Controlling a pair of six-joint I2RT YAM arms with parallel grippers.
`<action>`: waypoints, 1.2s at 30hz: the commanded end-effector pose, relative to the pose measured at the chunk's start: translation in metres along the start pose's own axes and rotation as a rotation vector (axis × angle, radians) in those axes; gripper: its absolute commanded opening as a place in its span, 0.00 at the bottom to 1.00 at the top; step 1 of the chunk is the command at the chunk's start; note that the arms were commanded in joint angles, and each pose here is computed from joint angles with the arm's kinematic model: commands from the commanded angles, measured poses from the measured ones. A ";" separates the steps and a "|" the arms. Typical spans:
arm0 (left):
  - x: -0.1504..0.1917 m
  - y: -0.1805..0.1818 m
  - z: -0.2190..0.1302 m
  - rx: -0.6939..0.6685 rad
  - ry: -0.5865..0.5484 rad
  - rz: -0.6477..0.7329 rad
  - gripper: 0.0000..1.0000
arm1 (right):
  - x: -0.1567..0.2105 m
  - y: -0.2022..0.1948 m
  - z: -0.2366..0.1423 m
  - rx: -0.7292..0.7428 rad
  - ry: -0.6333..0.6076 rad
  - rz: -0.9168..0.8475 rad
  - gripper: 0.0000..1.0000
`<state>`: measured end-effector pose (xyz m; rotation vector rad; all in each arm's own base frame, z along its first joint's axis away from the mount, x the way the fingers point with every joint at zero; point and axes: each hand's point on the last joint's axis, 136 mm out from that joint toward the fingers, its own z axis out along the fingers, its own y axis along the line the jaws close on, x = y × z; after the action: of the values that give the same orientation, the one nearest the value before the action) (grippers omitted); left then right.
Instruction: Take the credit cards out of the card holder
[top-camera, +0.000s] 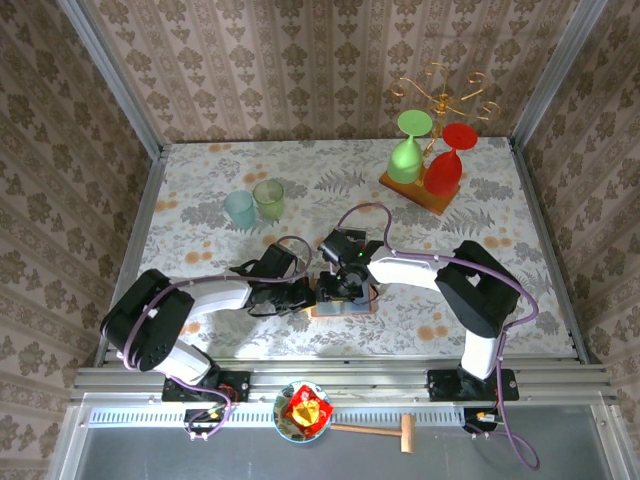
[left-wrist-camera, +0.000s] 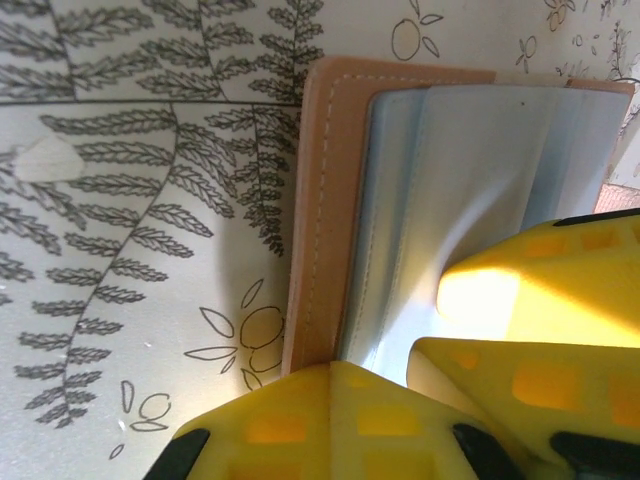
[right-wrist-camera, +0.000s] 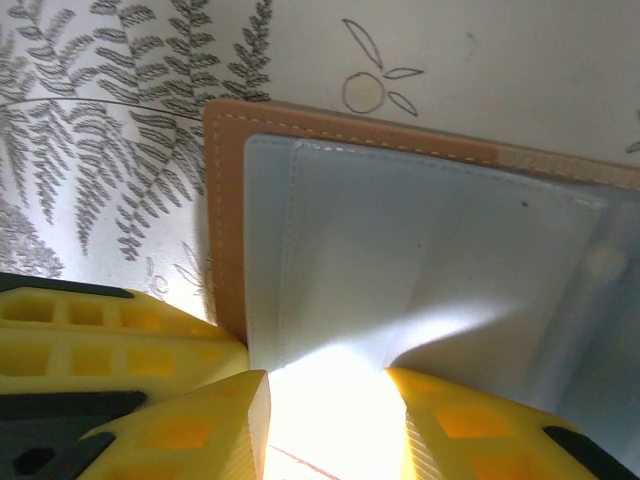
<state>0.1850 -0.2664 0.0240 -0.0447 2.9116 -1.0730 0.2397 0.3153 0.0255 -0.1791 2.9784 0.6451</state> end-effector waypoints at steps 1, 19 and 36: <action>0.006 0.004 0.002 -0.005 0.021 -0.007 0.04 | 0.005 -0.025 -0.003 0.139 0.011 -0.020 0.36; -0.027 0.014 -0.044 -0.094 -0.141 0.060 0.23 | -0.032 -0.074 -0.102 0.218 -0.256 -0.033 0.83; -0.146 0.126 -0.219 -0.730 -0.670 0.092 1.00 | -0.105 -0.279 -0.221 0.584 -0.868 0.086 1.00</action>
<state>0.3060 -0.0662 0.0982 -0.2319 2.5421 -0.1586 0.3334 -0.0079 0.0990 0.3151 2.3888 -0.0991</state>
